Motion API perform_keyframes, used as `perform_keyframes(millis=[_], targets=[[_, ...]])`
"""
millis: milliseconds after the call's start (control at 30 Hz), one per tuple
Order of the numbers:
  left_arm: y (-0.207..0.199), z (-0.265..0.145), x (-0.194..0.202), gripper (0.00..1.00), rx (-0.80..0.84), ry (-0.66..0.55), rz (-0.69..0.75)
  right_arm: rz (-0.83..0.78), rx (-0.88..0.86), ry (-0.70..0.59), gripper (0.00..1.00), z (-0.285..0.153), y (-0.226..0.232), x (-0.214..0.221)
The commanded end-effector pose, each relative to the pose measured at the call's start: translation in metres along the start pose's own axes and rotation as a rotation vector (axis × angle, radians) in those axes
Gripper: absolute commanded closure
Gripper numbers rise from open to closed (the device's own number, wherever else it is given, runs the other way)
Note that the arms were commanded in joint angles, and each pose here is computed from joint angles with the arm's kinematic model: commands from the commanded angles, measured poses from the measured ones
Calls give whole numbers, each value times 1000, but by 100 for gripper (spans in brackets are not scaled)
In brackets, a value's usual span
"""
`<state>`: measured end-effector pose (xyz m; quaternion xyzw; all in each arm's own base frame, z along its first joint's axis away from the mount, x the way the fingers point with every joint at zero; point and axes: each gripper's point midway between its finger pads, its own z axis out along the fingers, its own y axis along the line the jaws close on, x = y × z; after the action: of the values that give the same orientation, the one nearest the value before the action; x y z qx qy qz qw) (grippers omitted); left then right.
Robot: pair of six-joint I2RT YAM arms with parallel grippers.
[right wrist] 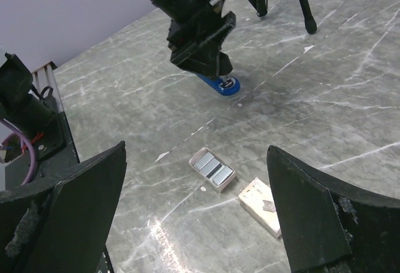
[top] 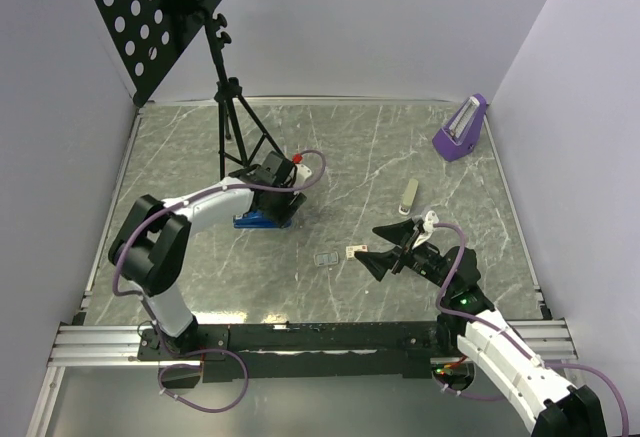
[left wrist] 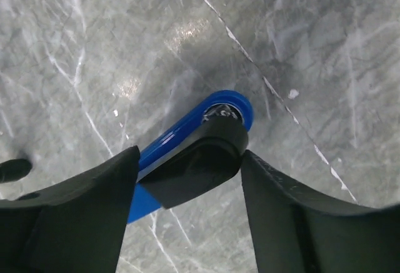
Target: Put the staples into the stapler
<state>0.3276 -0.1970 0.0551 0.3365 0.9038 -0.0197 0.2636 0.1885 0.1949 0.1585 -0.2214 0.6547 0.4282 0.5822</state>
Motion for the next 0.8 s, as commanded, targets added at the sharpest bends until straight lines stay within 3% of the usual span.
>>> perform_keyframes(millis=[0, 233, 300, 400, 500, 633, 767], targets=[[2, -2, -20, 35, 6, -22, -4, -35, -30, -19, 0, 1, 3, 1], [-16, -4, -22, 66, 101, -26, -46, -14, -25, -5, 0, 2, 2, 3], [-19, -4, -20, 69, 117, -12, -49, -8, -20, -1, 0, 2, 1, 4], [-24, -7, -24, 82, 145, -24, -56, 11, 0, -2, 0, 2, -2, 3], [-28, -15, -31, 97, 170, -61, -53, 45, 22, -6, 0, 4, -4, -1], [-33, -36, -50, 99, 213, -163, -37, 143, 62, -10, 0, 11, -8, -12], [-44, -71, -66, 99, 292, -295, 1, 142, 2, -10, 0, 23, 2, -32]])
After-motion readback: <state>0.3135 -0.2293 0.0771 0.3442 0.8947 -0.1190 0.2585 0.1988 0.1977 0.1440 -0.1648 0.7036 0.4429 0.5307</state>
